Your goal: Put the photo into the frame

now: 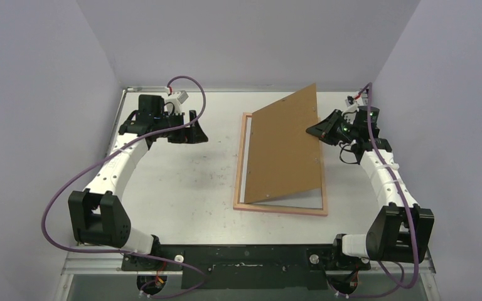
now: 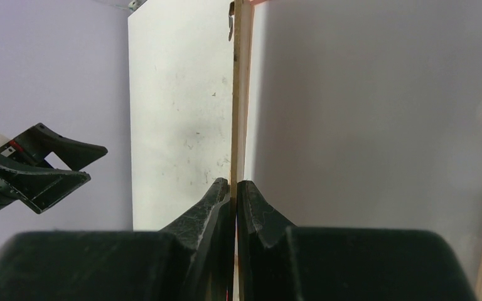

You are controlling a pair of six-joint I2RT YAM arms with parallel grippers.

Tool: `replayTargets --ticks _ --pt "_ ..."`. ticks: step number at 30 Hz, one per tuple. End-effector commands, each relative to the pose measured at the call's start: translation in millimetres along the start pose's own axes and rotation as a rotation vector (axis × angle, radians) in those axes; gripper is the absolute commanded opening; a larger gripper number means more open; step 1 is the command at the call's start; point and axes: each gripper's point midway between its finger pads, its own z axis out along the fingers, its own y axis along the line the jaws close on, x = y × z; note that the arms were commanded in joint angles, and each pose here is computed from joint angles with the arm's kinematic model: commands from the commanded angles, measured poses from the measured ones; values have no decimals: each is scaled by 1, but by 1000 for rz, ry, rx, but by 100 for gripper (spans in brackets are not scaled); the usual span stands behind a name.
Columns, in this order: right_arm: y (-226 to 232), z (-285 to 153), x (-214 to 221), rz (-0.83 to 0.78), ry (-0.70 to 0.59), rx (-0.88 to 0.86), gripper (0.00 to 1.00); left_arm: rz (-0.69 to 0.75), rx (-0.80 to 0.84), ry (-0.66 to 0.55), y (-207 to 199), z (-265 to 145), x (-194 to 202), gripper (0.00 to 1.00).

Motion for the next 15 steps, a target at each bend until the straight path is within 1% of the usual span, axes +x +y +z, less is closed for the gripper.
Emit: replayTargets --ticks 1,15 --pt "18 0 -13 -15 -44 -91 5 42 14 -35 -10 -11 -6 84" --pt "10 10 -6 -3 -16 -84 5 43 13 -38 -10 -12 -7 84"
